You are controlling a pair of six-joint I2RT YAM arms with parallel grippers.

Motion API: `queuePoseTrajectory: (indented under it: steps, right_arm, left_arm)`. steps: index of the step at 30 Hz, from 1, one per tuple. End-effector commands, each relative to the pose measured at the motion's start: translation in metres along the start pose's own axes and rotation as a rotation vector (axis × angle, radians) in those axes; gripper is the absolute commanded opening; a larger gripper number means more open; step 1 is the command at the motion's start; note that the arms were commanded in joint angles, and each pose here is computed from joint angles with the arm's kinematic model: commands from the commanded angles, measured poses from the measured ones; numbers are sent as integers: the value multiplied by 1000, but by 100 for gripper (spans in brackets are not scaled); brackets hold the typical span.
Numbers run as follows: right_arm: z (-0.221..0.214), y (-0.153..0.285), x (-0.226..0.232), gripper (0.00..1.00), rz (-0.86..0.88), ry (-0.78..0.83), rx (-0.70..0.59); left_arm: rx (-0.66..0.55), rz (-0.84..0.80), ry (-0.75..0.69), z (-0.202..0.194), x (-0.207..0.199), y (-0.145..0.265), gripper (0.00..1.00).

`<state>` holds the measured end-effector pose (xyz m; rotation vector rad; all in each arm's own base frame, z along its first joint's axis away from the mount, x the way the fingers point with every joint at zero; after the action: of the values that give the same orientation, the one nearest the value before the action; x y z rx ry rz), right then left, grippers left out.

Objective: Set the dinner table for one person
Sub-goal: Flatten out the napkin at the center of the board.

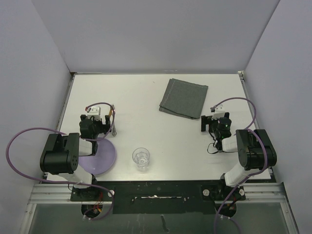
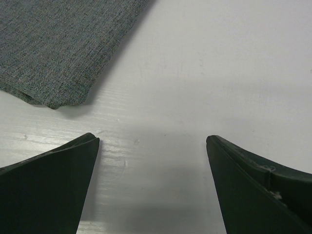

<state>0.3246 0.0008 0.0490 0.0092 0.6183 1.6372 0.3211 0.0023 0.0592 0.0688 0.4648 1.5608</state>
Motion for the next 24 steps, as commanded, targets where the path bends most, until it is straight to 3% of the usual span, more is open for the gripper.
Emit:
queuePoseTrajectory:
  steps: [1, 10, 12, 17, 24]
  right_arm:
    - [20, -6, -8, 98, -37, 11, -72]
    - [21, -6, -8, 98, -55, 16, -72]
    - [27, 0, -17, 98, -212, 5, -24]
    - [86, 14, -27, 98, -323, 40, 46]
    - [197, 40, -22, 98, -88, 18, -66]
  left_arm:
    - [-51, -24, -3, 14, -5, -8, 98]
    - [-50, -24, -3, 14, -5, -8, 98]
    - [-50, -24, -3, 14, -5, -8, 98]
    - [-50, -24, -3, 14, -6, -8, 98]
    - [-50, -24, -4, 14, -6, -8, 98]
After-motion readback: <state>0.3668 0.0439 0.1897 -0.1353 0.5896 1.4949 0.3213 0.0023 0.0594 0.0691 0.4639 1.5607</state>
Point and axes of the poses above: each gripper's point midway between its finger pads, its own y axis back along the fingers, its own x axis along the line the jaws close on, z = x × y, the point moved 6 cm from there along y, back along the fingers, and after that the axes turned 14 degrees about y, right-handed, at the moved point
